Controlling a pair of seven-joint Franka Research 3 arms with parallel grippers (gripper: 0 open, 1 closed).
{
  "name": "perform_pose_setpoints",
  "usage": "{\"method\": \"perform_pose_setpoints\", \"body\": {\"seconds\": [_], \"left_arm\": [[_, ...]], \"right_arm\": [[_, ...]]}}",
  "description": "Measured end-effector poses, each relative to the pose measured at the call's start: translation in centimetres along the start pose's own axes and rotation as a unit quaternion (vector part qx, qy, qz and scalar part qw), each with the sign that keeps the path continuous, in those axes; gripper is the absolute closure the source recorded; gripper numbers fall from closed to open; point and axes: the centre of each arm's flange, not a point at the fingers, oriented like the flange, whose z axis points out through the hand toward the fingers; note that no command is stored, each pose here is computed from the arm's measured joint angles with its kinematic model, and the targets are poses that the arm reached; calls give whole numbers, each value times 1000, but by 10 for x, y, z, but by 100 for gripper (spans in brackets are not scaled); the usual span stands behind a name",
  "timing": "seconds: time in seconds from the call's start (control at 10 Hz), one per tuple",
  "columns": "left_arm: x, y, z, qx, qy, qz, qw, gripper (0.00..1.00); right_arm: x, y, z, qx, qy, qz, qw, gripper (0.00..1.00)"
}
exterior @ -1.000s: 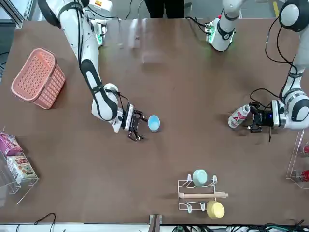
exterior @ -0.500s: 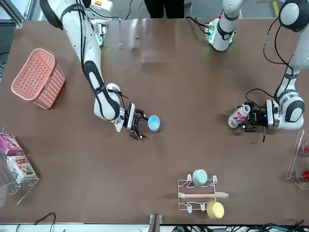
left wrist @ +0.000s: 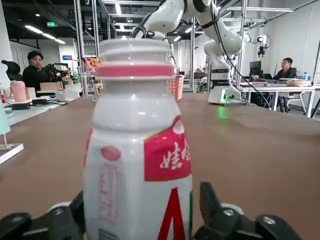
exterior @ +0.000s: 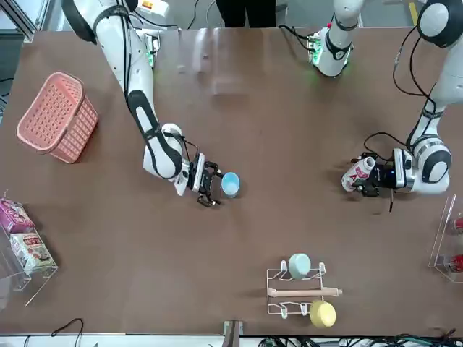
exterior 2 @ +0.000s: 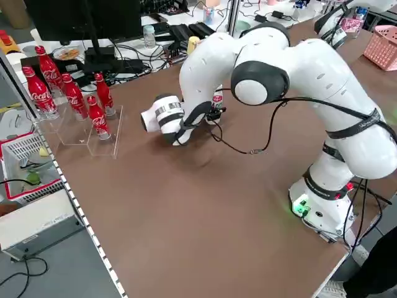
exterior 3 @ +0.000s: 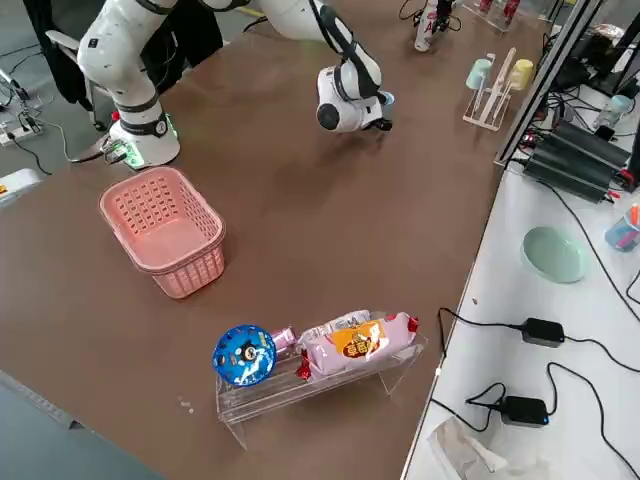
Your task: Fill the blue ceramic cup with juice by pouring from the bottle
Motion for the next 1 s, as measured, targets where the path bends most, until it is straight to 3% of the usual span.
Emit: {"method": "perform_pose_setpoints", "body": {"seconds": [0.1, 0.2, 0.5, 1.0], "left_arm": [[1, -1, 0, 0, 0, 1, 1000, 33], [1, -1, 0, 1, -1, 5, 1000, 44], [20, -16, 4, -2, -11, 27, 1000, 51], [71, -57, 32, -8, -66, 7, 998, 51]], "right_arm": [[-1, -1, 1, 1, -1, 0, 1000, 0], [-3, -3, 3, 3, -2, 2, 1000, 0], [-6, -9, 12, 8, -3, 2, 1000, 0], [3, -18, 23, 16, 3, -2, 1000, 2]]}}
